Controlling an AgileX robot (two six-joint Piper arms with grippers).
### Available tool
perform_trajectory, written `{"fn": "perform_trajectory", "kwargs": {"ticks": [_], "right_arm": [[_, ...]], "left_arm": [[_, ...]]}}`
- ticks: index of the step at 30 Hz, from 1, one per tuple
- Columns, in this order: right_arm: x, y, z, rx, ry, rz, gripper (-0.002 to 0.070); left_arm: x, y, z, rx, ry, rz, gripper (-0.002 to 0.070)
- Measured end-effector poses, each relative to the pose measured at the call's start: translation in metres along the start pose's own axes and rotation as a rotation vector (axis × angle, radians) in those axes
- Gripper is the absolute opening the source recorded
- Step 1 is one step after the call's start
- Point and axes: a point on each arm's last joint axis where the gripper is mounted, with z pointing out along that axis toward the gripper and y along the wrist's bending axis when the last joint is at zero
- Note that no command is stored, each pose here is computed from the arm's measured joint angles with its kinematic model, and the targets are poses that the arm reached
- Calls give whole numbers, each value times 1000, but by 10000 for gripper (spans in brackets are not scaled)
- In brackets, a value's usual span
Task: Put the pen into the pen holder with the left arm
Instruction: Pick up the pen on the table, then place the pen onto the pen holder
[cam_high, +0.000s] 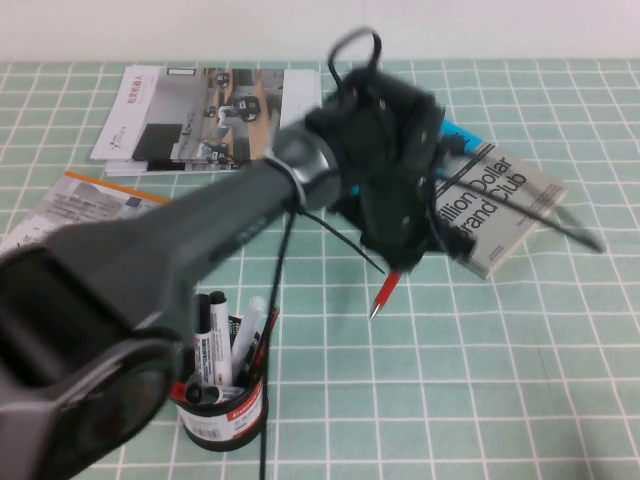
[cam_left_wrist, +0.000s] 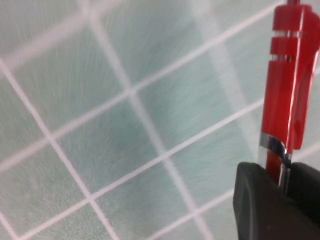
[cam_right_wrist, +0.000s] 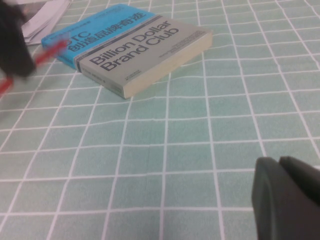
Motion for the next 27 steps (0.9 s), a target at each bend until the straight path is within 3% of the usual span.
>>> {"fn": "perform_trajectory", "kwargs": {"ticks": [6, 13, 22, 27], "right_arm": [[0, 0, 0, 0, 0, 0, -20], [0, 0, 0, 0, 0, 0, -20], [0, 0, 0, 0, 0, 0, -20], [0, 0, 0, 0, 0, 0, -20]], "left_arm": [[10, -9, -91, 61, -290, 65, 68], [64, 5, -140, 92, -469, 85, 68], [158, 26, -172, 140, -826, 161, 67], [206, 36, -165, 152, -943, 184, 68]]}}
